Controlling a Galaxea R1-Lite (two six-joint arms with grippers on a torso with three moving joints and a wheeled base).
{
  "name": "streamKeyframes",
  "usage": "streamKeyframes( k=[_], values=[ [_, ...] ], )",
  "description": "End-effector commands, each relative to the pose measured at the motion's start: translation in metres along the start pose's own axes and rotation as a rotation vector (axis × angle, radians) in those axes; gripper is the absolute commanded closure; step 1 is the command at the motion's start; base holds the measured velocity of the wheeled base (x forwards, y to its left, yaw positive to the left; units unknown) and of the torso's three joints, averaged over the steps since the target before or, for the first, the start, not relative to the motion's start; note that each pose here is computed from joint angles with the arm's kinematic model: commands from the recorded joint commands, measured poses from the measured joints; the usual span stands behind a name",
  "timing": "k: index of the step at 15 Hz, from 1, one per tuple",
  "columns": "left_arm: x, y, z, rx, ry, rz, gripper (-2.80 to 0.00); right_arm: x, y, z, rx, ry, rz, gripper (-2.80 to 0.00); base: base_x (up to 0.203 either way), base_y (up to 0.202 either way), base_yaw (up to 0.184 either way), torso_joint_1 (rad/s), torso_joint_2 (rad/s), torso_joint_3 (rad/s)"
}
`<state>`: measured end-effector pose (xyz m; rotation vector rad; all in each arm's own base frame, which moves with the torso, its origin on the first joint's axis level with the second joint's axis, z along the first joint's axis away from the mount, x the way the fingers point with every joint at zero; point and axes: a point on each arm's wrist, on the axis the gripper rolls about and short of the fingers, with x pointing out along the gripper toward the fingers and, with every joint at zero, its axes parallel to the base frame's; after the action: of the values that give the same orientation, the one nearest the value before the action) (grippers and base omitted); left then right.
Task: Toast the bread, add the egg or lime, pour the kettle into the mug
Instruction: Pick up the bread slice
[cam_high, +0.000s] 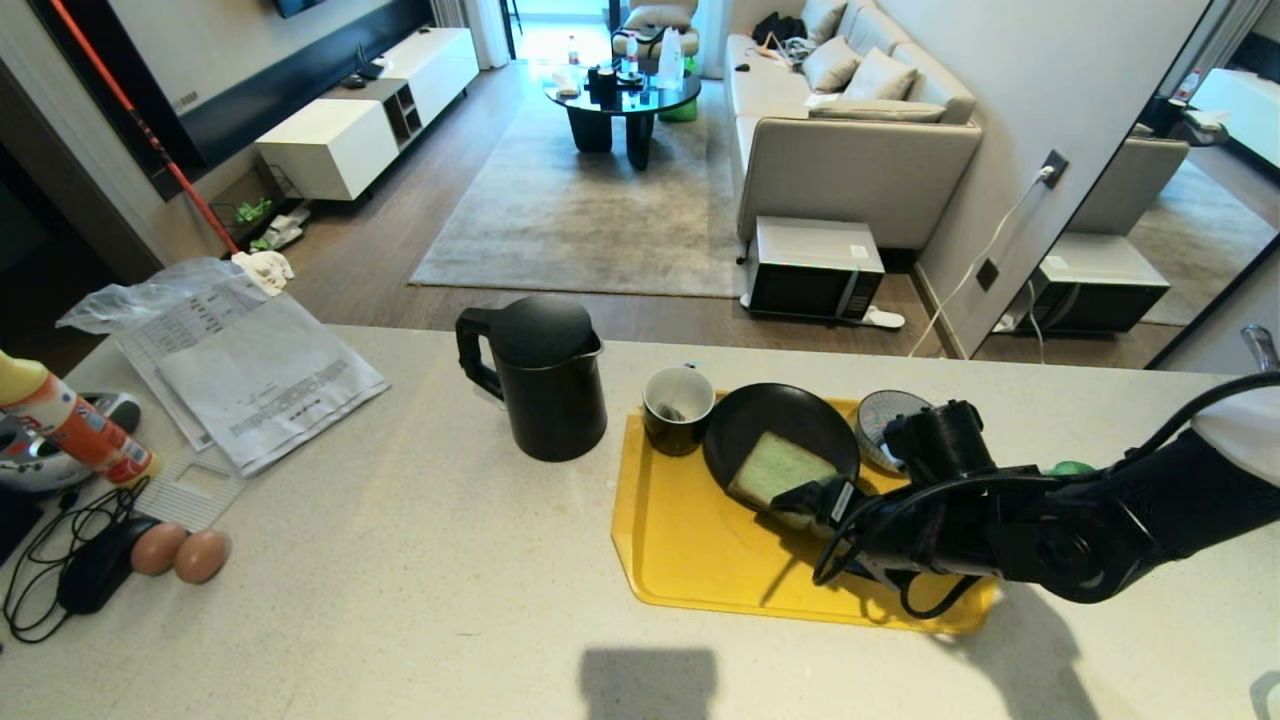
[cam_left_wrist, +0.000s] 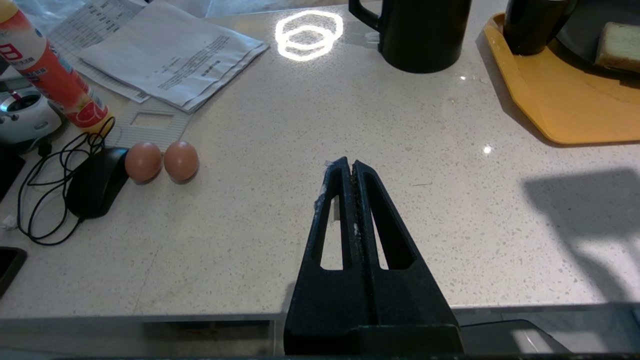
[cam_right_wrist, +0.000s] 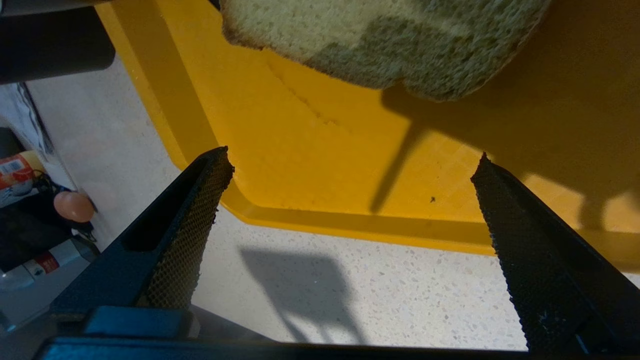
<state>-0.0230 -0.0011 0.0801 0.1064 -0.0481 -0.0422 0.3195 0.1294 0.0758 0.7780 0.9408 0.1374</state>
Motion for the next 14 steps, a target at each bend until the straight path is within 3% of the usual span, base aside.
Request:
streamKeyframes(
  k=[1, 14],
  values=[
    [0.001, 0.000, -0.005, 0.000, 0.014, -0.001, 0.00, 0.004, -0.004, 0.008, 0.019, -0.011, -0.005, -2.80, 0.000, 0.000, 0.000, 0.000, 0.00, 0.000],
    [0.001, 0.000, -0.005, 0.000, 0.014, -0.001, 0.00, 0.020, -0.004, 0.024, 0.017, -0.041, -0.001, -2.80, 0.000, 0.000, 0.000, 0.000, 0.00, 0.000]
  ],
)
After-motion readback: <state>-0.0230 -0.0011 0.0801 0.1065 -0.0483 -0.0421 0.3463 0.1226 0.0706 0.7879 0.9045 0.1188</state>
